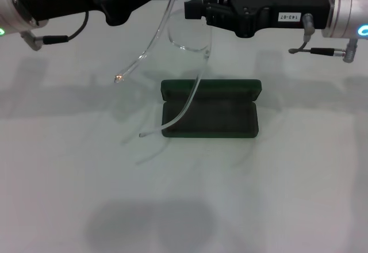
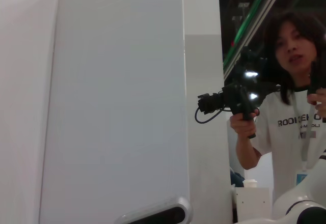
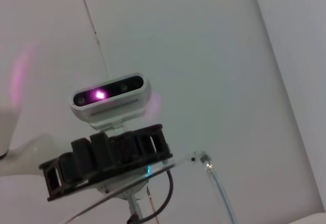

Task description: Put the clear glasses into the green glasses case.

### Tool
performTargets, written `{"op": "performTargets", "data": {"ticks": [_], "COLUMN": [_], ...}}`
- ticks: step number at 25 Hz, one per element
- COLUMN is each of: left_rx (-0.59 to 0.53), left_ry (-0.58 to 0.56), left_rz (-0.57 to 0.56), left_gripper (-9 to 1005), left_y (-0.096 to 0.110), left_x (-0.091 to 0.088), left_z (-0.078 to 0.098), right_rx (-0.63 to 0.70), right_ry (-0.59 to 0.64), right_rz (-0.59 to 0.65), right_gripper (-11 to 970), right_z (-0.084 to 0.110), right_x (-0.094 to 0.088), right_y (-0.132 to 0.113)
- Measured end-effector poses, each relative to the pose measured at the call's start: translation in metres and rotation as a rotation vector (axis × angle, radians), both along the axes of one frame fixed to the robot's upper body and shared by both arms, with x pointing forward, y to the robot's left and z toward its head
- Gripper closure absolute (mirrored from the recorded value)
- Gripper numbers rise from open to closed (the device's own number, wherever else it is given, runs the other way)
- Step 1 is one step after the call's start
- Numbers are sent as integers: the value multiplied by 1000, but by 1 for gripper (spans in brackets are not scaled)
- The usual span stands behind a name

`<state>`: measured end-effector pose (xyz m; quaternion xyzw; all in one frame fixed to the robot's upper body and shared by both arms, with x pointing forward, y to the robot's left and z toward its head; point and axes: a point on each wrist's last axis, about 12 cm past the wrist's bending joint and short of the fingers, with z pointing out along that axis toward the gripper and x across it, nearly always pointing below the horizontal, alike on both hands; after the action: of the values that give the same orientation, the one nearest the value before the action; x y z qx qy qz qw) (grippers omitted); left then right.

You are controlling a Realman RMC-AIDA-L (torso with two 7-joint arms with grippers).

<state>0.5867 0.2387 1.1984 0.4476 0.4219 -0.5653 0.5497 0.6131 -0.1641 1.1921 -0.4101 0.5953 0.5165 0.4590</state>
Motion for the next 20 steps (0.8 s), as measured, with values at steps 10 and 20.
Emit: {"op": "performTargets", "data": {"ticks": [10, 20], "left_rx": [27, 38], "left_ry": [-15, -19], "left_rz": [17, 37], "left_gripper": [956, 956], "left_y": [2, 0], "left_x": [-2, -4], "left_z": [-7, -12], "right_rx": [22, 27], "right_ry": [-14, -15], "right_rz": [30, 62], "right_gripper": [860, 859], "right_z": [6, 8], "right_x": [0, -2], "right_y": [9, 16]}}
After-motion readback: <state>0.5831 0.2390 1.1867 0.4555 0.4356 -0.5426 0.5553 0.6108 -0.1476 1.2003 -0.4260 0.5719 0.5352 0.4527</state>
